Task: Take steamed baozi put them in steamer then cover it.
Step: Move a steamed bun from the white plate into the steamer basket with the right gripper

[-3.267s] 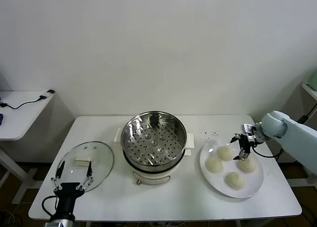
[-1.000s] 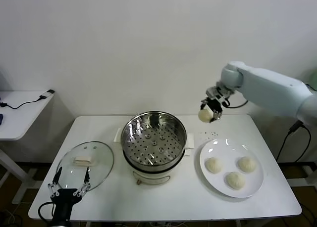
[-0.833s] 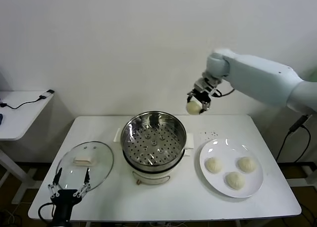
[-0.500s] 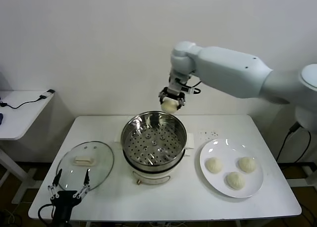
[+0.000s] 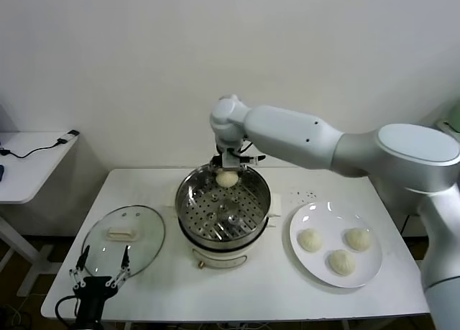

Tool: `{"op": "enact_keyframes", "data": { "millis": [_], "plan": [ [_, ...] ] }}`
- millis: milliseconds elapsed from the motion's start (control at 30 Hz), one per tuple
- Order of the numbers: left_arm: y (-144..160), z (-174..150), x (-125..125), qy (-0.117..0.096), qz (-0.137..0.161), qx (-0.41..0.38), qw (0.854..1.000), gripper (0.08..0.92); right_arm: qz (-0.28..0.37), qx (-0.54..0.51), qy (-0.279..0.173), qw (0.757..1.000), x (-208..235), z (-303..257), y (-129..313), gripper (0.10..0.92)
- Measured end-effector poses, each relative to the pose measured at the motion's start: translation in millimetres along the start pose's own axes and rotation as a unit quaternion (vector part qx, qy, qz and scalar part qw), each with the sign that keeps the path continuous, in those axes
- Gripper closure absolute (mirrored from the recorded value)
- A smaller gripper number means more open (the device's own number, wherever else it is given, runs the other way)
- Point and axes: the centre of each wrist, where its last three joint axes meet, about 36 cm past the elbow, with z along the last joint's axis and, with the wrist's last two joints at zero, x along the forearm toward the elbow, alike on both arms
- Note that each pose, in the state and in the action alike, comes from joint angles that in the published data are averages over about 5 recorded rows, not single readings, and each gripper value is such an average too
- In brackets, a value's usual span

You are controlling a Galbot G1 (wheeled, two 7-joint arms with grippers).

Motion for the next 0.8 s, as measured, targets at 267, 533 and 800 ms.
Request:
{"op": "enact_keyframes", "data": {
  "millis": [267, 533, 800],
  "plan": [
    [0, 2, 0, 0.003, -0.001, 0.000, 1.000, 0.177, -0.010, 0.006, -0.002, 1.000, -25, -5, -5, 0.293],
    [1, 3, 1, 0.006, -0.001, -0.002, 1.000, 0.177, -0.009, 0.002, -0.001, 1.000, -35, -6, -5, 0.244],
    [1, 4, 3, 0.007, -0.001, -0.003, 1.000, 0.177, -0.007, 0.001, -0.004, 1.000, -25, -1, -2, 0.200]
  ]
}}
